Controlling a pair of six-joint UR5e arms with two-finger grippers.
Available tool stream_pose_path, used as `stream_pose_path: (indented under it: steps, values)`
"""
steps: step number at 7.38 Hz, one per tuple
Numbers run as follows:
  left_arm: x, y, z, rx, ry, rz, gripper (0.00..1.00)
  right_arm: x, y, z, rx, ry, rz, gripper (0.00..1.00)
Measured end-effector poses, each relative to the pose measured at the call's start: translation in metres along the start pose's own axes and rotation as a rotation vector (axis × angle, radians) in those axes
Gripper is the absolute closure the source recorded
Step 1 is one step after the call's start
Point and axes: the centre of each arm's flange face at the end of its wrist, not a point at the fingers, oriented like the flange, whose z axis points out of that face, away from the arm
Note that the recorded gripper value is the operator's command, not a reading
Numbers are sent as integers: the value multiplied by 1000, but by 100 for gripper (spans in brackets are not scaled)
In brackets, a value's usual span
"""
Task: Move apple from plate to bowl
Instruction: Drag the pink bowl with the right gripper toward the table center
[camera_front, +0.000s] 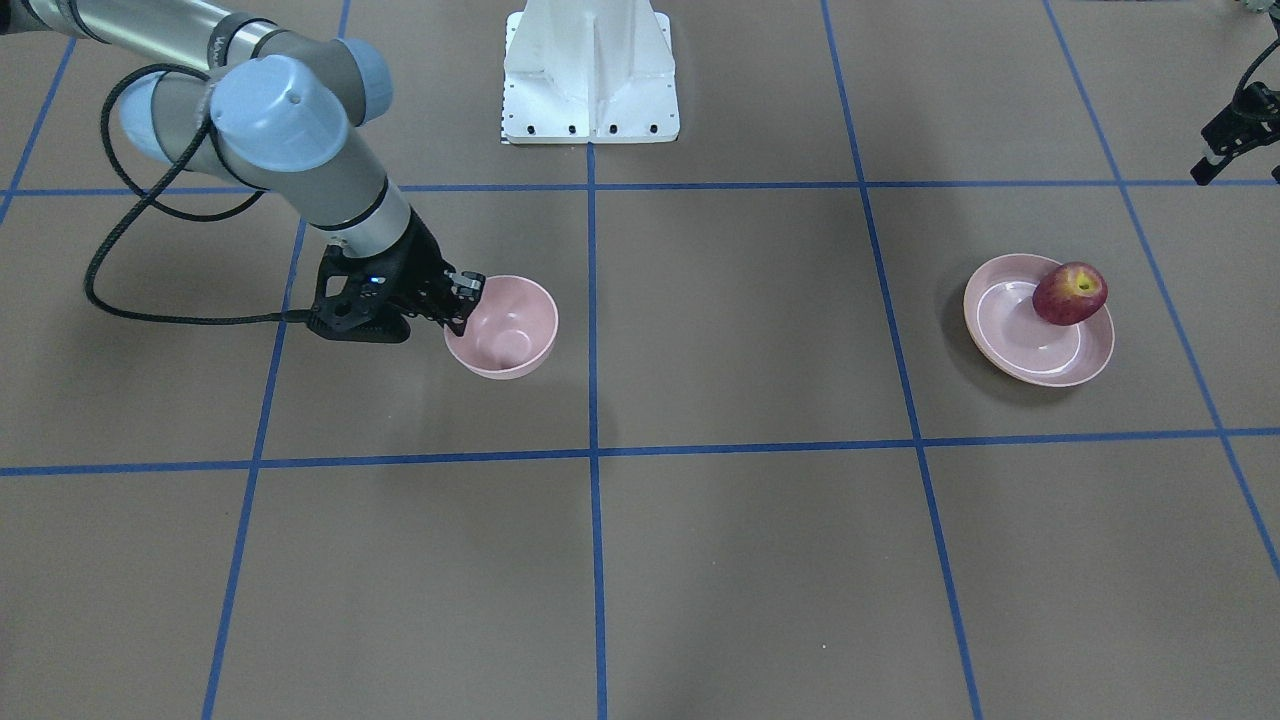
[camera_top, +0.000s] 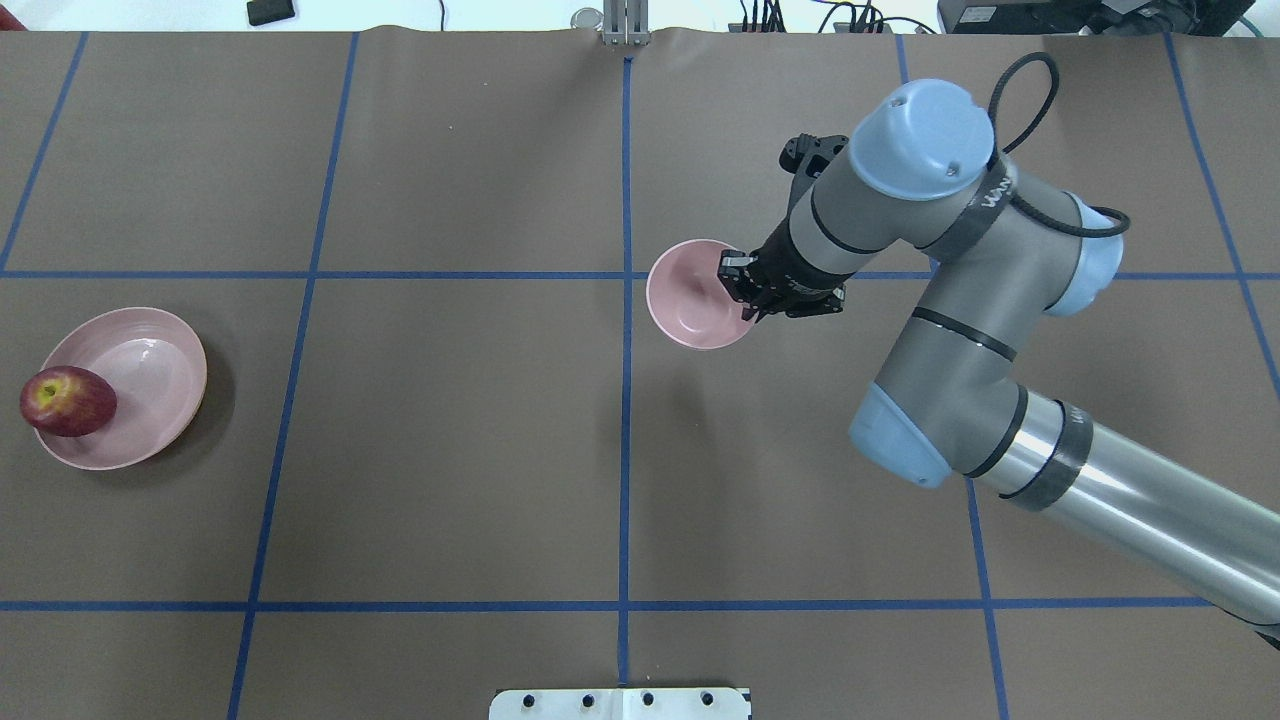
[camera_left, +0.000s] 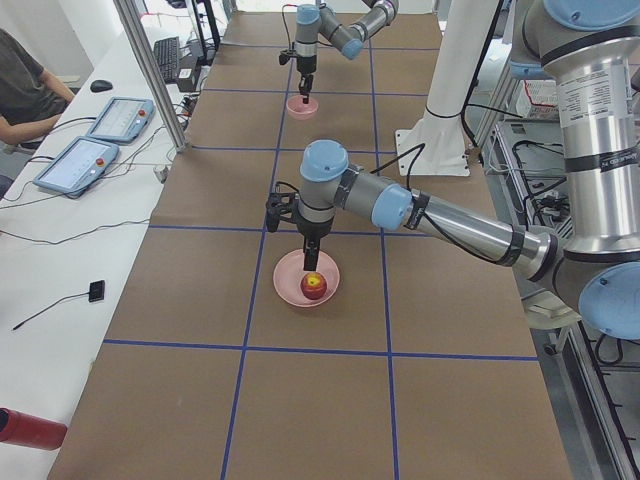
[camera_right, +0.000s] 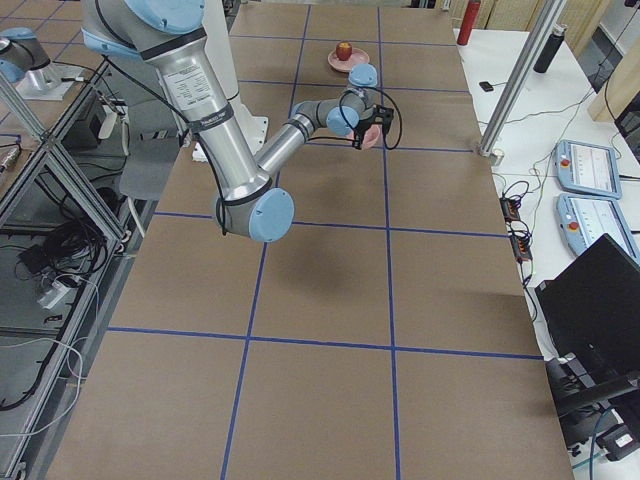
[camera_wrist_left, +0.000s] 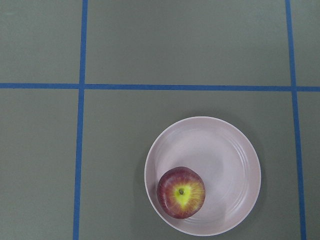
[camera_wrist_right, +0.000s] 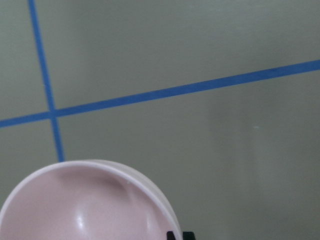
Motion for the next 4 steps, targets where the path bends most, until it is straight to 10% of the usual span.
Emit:
stream_pose_path:
  steps: [4]
  values:
    - [-1, 3, -1, 0, -1, -2, 2, -43, 10, 42, 41, 46, -16, 100]
